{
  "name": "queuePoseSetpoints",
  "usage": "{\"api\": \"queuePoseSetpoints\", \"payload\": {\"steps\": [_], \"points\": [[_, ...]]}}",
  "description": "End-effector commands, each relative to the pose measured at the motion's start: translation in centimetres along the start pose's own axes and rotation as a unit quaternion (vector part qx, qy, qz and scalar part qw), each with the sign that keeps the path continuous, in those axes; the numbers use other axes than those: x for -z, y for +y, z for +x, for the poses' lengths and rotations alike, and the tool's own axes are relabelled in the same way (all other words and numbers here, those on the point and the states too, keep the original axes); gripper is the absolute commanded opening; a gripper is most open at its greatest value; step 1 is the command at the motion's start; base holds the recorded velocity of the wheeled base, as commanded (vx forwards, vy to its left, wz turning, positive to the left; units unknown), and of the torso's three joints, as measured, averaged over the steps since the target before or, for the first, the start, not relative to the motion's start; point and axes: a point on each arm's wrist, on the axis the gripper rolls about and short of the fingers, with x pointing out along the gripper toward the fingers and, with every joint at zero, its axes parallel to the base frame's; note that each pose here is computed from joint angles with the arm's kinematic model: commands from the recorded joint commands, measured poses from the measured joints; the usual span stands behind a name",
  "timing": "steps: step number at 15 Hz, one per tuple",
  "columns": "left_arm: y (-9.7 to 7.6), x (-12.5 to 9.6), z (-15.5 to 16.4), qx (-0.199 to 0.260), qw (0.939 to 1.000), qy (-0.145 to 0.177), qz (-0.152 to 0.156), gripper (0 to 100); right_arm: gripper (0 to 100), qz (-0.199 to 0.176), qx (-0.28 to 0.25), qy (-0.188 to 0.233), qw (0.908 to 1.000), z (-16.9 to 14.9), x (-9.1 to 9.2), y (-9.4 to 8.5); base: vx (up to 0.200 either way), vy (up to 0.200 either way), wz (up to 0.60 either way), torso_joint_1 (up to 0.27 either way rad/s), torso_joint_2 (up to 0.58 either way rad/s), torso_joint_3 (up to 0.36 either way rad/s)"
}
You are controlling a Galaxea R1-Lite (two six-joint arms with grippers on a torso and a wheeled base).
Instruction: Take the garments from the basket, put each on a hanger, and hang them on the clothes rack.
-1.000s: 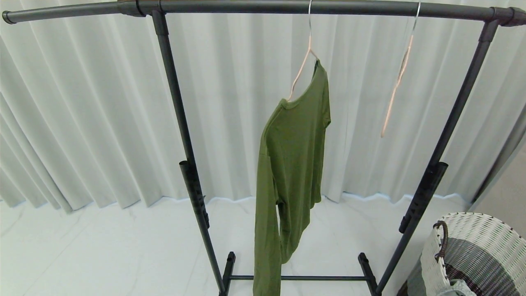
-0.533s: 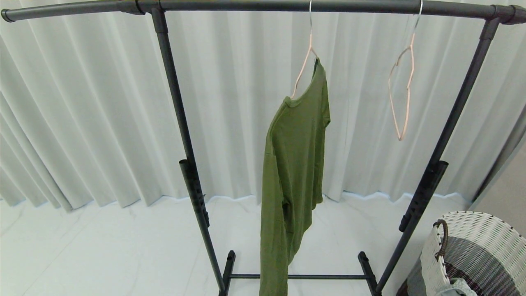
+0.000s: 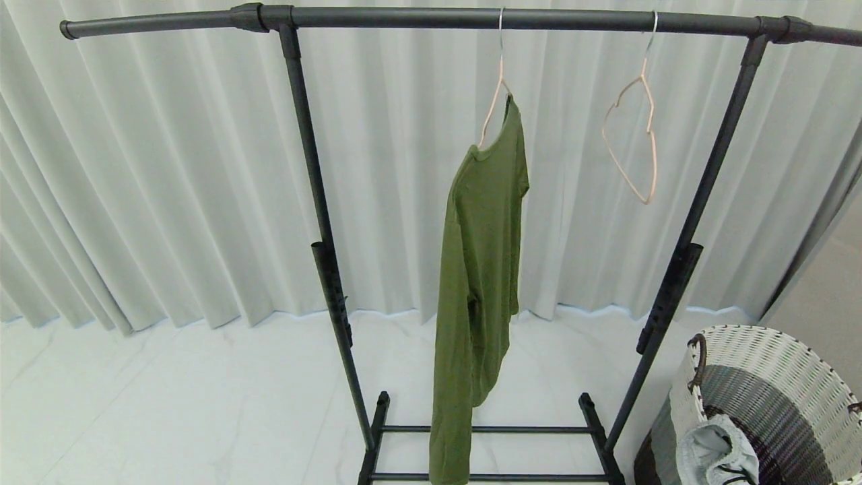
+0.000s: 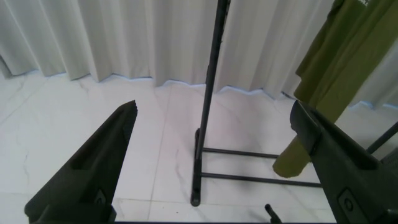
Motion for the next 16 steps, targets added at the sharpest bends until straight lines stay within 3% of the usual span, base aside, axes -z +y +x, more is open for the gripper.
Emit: {"api": "queuePoseSetpoints", "payload": {"steps": [1,3,6,8,12,16], "points": [[0.0,-0.01,0.01,0.0,1.0,0.001,0.0,100,100,-0.014,0.0,0.007,0.9999,0.02,0.12,0.01,0.0,0.0,0.0,0.0,0.0,0.0],[0.0,-0.01,0.01,-0.001,1.0,0.001,-0.001,100,100,-0.05,0.009,0.016,0.9986,0.09,0.16,0.07,0.0,0.0,0.0,0.0,0.0,0.0],[0.0,-0.01,0.01,-0.001,1.0,0.001,-0.001,100,100,-0.059,0.083,0.037,0.9941,0.21,0.09,0.42,0.0,0.0,0.0,0.0,0.0,0.0],[0.0,-0.01,0.01,-0.001,1.0,0.001,-0.001,100,100,-0.055,0.09,0.009,0.9943,-0.24,0.18,0.39,0.0,0.0,0.0,0.0,0.0,0.0],[0.0,-0.01,0.01,0.0,1.0,0.001,0.0,100,100,-0.059,0.085,0.006,0.9946,-0.23,0.12,0.37,0.0,0.0,0.0,0.0,0.0,0.0],[0.0,-0.01,0.01,-0.001,1.0,0.001,0.0,100,100,-0.06,-0.042,-0.003,0.9973,-0.21,0.03,0.94,0.0,0.0,0.0,0.0,0.0,0.0]]}}
